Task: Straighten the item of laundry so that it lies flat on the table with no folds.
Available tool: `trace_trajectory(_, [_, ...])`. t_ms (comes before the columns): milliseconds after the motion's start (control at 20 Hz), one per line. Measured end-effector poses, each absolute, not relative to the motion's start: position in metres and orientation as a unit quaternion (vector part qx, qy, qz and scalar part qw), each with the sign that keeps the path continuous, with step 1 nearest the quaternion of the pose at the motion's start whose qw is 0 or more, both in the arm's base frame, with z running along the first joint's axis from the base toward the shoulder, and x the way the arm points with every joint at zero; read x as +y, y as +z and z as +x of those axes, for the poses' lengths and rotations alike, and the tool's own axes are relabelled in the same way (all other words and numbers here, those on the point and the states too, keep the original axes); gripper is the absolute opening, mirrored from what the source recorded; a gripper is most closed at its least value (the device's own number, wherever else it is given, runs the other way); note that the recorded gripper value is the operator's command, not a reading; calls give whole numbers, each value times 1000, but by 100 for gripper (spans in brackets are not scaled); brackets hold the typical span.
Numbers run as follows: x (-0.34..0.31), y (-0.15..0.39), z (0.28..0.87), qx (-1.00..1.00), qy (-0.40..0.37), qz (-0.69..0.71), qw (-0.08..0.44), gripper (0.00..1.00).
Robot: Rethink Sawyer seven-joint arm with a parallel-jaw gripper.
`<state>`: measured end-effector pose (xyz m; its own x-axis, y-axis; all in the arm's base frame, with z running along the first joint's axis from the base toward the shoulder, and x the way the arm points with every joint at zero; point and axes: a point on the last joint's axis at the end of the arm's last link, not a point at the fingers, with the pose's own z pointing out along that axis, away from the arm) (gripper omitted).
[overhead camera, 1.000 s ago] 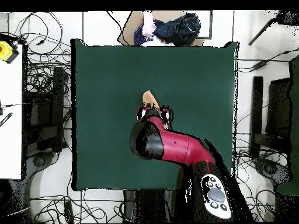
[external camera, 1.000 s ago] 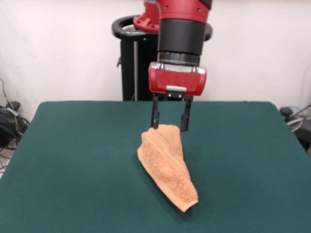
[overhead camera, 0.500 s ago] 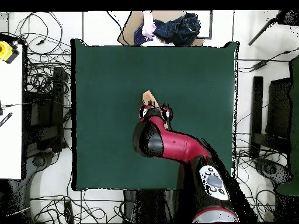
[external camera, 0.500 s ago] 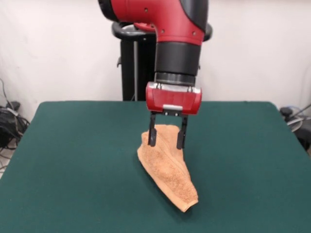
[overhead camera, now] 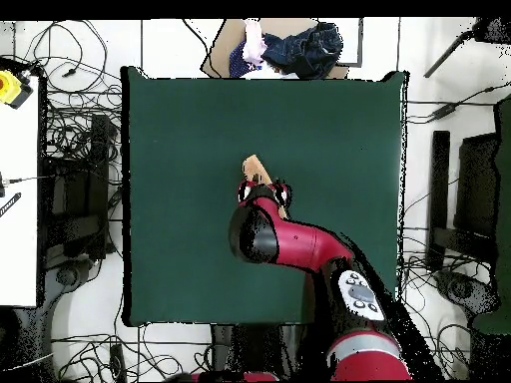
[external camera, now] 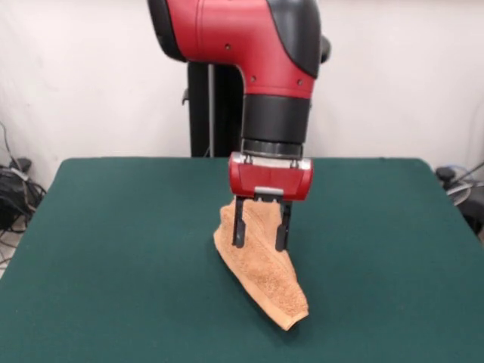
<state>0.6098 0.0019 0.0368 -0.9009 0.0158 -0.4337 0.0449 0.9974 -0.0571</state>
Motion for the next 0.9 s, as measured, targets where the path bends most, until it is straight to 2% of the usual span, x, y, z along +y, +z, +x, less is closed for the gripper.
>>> trace_trajectory(350, [3,3,616,964,-38,-10,261,100])
trace_trajectory(900, [8,-42,612,955,-36,-31,292,100])
